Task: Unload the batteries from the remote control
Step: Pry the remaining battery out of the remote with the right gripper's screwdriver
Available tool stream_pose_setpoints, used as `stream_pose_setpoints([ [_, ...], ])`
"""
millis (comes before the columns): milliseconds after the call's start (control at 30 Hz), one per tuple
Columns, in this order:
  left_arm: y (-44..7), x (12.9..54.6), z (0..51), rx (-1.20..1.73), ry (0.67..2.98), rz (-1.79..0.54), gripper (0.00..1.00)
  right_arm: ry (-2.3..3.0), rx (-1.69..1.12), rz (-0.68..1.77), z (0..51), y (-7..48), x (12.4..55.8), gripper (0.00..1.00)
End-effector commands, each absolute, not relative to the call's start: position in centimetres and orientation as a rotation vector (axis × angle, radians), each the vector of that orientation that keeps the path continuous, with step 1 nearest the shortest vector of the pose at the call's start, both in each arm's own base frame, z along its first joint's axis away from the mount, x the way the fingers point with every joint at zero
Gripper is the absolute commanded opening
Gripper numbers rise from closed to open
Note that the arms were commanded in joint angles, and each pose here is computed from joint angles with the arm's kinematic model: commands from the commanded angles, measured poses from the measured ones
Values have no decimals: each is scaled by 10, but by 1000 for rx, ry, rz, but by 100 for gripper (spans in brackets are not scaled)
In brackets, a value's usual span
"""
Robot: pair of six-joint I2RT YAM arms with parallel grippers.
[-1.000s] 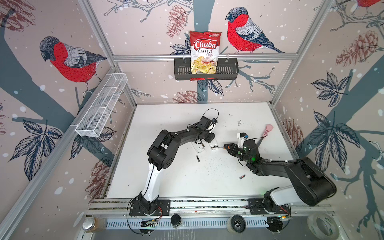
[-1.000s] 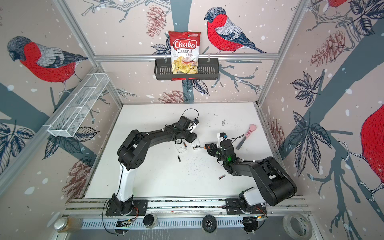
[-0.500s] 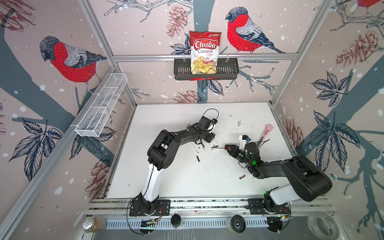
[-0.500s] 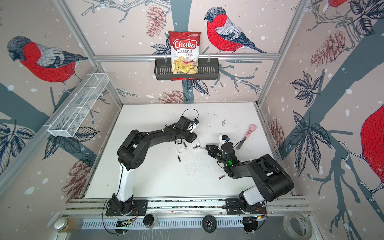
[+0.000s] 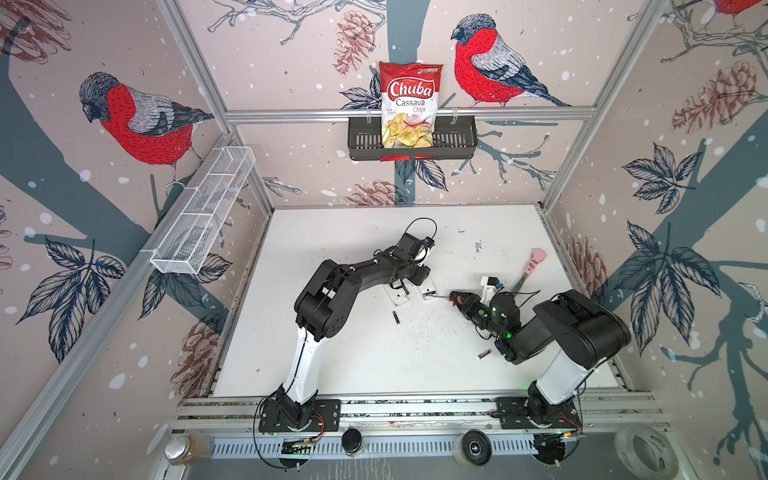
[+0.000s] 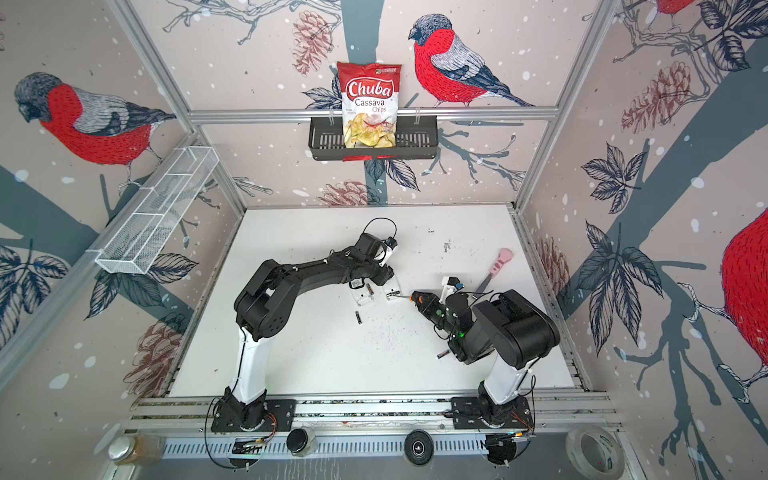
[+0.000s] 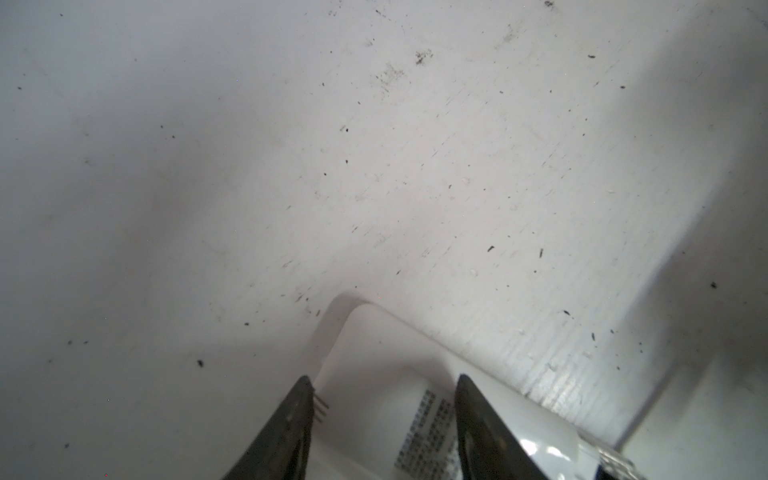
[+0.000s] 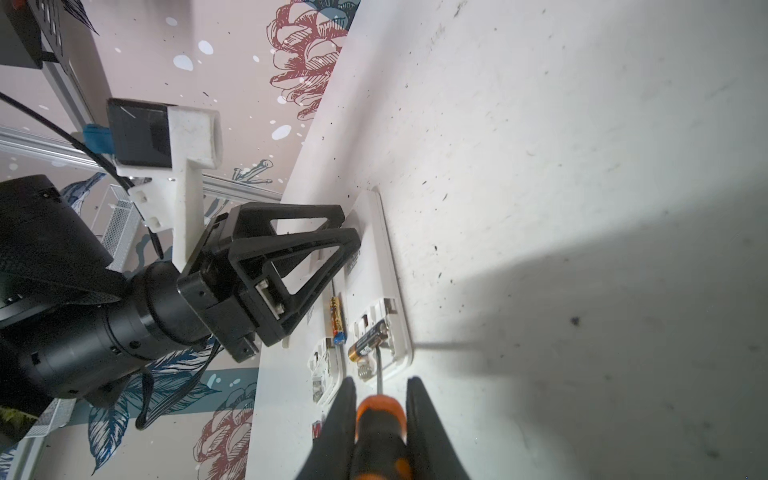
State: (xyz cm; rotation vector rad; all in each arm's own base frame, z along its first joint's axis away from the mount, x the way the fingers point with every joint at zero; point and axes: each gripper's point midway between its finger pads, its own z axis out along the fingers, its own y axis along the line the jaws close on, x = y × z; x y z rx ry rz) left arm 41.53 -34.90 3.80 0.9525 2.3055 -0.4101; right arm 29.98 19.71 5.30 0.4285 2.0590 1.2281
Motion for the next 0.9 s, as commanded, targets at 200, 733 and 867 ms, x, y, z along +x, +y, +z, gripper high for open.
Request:
stream_pose_setpoints([
  [200, -340, 394, 17, 997, 2414, -420, 53, 2078, 469, 1261, 44, 196, 299, 2],
  [733, -340, 394, 16, 1003, 2416, -419, 53, 2048, 466, 1323, 48, 199, 302, 2],
  [867, -340, 394, 17, 1004, 2417, -419, 53, 2028, 450, 1344, 55, 202, 305, 2],
])
